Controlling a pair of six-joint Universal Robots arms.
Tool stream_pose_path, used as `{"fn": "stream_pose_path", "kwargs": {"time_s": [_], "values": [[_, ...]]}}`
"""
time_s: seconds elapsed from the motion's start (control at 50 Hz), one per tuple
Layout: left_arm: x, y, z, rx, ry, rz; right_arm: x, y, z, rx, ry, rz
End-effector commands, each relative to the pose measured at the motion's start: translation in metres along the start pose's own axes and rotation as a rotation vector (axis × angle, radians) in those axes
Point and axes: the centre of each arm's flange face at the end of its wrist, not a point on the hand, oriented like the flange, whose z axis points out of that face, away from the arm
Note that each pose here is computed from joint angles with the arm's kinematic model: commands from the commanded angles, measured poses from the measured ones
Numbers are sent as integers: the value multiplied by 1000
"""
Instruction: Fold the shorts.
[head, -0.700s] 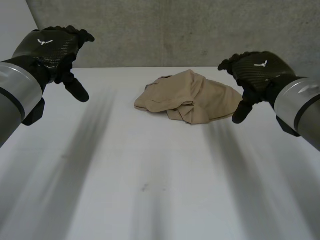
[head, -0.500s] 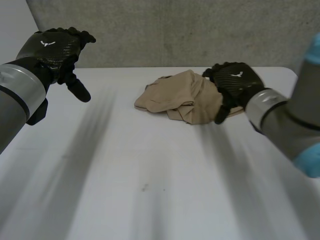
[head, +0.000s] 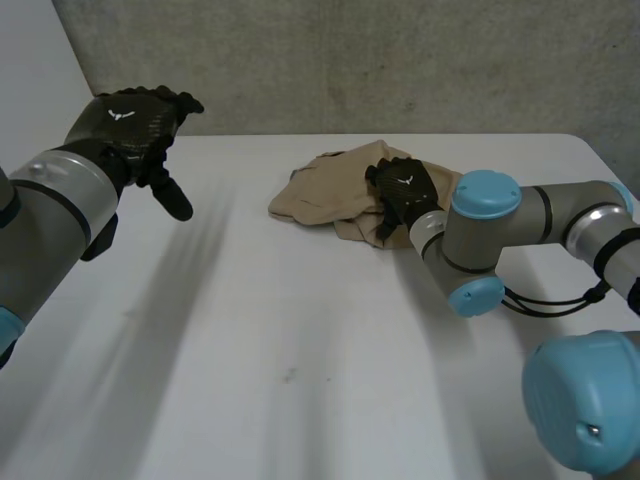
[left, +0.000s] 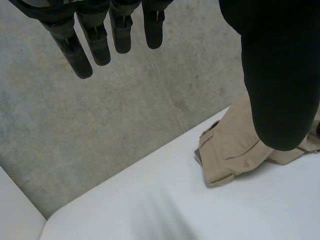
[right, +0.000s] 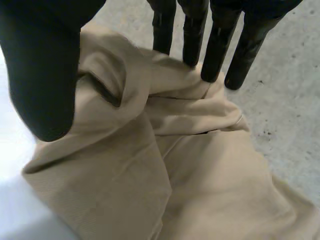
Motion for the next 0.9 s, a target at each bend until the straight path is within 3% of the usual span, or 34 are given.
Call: {"fn": "stream_pose_path", "kwargs": {"time_s": [0.02, 0.1, 0.2, 0.3, 0.4, 0.42, 0.52, 0.6, 0.7, 0.78, 0.8, 0.9], "values": [[1, 2, 5, 5, -1, 0, 0, -3, 6, 25, -3, -3], [-1, 0, 7, 32, -12, 1, 3, -27, 6, 68, 1, -7], [-2, -4, 5, 45, -15, 0, -8, -109, -13, 196, -29, -19], [-4, -10, 2, 62, -24, -2, -14, -210, -55, 379, -72, -42], [-7, -22, -5, 100, -34, -6, -15, -265, -83, 494, -71, -51], [-9, -28, -10, 120, -40, -7, -6, -311, -112, 592, -36, -55], [-19, -64, -38, 244, -75, -13, 5, -352, -147, 671, 19, -49], [-28, -77, -48, 301, -117, -17, 11, -359, -157, 671, 58, -38], [-40, -85, -52, 340, -169, -21, 24, -337, -147, 559, 169, -14], [-40, -84, -51, 334, -168, -19, 30, -279, -116, 352, 199, -46], [-40, -83, -51, 330, -169, -20, 30, -248, -106, 239, 191, -77], [-36, -73, -47, 297, -154, -16, 23, -156, -93, -108, 131, -174]]}}
